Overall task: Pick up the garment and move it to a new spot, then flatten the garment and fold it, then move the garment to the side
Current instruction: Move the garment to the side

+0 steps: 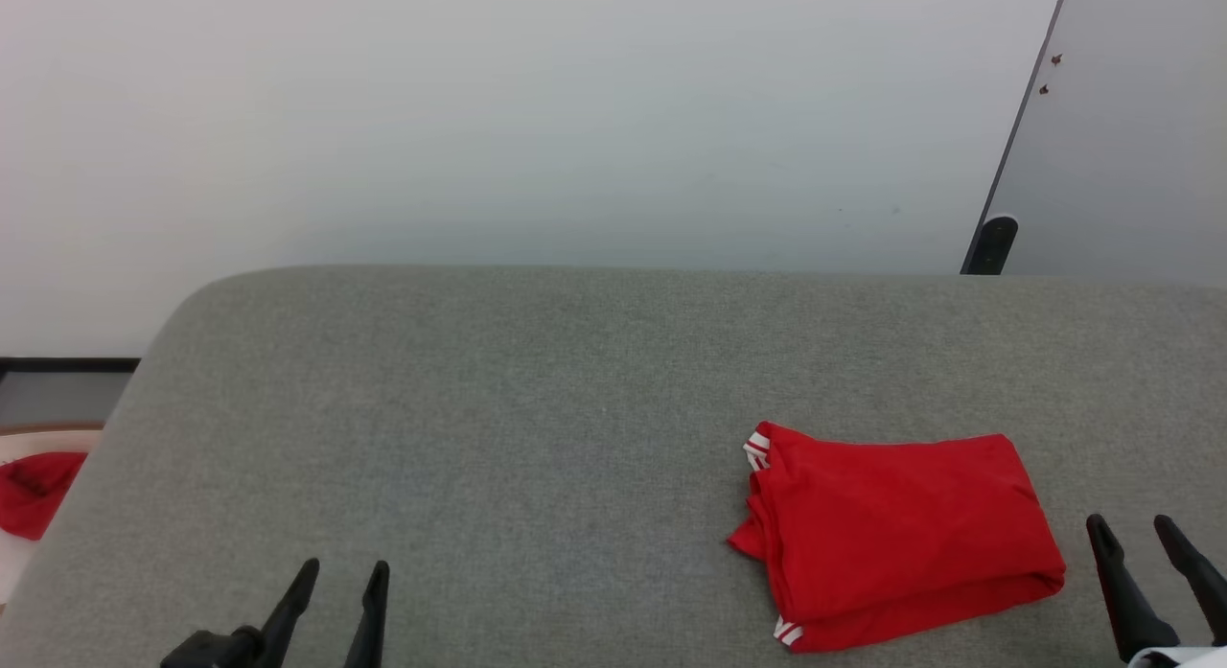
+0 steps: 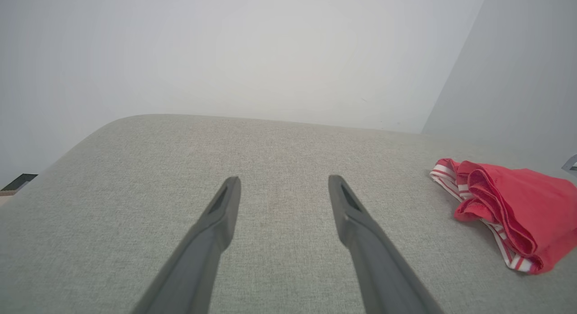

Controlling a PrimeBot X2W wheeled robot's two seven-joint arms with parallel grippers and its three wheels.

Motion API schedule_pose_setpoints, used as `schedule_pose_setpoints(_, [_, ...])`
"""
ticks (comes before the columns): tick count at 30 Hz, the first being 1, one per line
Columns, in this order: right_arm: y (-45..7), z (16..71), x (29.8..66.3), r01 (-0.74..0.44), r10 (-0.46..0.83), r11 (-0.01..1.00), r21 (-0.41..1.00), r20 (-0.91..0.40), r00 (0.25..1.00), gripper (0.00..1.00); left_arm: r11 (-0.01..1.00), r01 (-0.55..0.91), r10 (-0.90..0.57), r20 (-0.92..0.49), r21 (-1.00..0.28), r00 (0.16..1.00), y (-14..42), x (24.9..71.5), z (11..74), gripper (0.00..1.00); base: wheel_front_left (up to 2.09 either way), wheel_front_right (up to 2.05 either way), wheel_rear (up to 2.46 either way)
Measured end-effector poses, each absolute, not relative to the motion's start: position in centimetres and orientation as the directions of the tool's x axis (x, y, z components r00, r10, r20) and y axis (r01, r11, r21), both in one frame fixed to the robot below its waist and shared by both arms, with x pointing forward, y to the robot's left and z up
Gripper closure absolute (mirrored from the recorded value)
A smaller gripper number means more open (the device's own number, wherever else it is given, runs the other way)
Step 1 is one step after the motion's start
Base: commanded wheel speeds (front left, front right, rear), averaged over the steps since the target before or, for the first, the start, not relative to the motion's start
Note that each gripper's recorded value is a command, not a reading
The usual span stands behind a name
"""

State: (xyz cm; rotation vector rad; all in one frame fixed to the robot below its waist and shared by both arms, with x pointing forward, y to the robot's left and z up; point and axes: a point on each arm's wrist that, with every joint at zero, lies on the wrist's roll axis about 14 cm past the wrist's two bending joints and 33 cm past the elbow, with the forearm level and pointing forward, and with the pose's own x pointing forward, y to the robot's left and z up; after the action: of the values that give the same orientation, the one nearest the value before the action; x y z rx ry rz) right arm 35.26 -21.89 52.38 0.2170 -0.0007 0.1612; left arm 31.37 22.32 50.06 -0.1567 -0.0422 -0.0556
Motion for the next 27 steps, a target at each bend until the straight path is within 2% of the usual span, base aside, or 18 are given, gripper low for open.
schedule_pose_setpoints(7, [-19.5, 52.7, 36.7, -0.228, 0.237, 0.951, 0.208, -0.019, 0.971, 0.00, 0.984, 0.065, -0.059, 0.042, -0.165, 0.997, 21.9, 31.8, 50.0, 0.00, 0.00, 0.00, 0.00])
schedule_pose_setpoints(14, [-19.0, 52.0, 41.2, -0.269, 0.292, 0.955, 0.122, -0.264, 0.919, 0.00, 0.981, 0.071, -0.068, 0.024, -0.180, 0.997, 21.5, 33.0, 49.6, 0.00, 0.00, 0.00, 0.00])
schedule_pose_setpoints(16, [-19.7, 50.5, 41.9, -0.248, 0.279, 0.960, 0.128, -0.385, 0.880, 0.00, 0.980, 0.077, -0.074, 0.023, -0.183, 0.997, 21.3, 33.6, 49.5, 0.00, 0.00, 0.00, 0.00])
schedule_pose_setpoints(21, [-21.5, 46.5, 42.3, -0.176, 0.244, 0.970, 0.168, -0.662, 0.709, 0.00, 0.973, 0.083, -0.087, -0.008, -0.214, 0.996, 20.7, 34.7, 48.5, 0.00, 0.00, 0.00, 0.00])
schedule_pose_setpoints(24, [-22.5, 45.2, 42.6, -0.138, 0.223, 0.975, 0.175, -0.744, 0.630, 0.00, 0.972, 0.085, -0.093, -0.025, -0.221, 0.995, 20.5, 35.3, 47.9, 0.00, 0.00, 0.00, 0.00])
schedule_pose_setpoints(27, [-22.4, 44.1, 43.1, -0.115, 0.223, 0.975, 0.192, -0.780, 0.584, 0.00, 0.971, 0.078, -0.088, -0.035, -0.225, 0.996, 20.8, 36.0, 47.6, 0.00, 0.00, 0.00, 0.00])
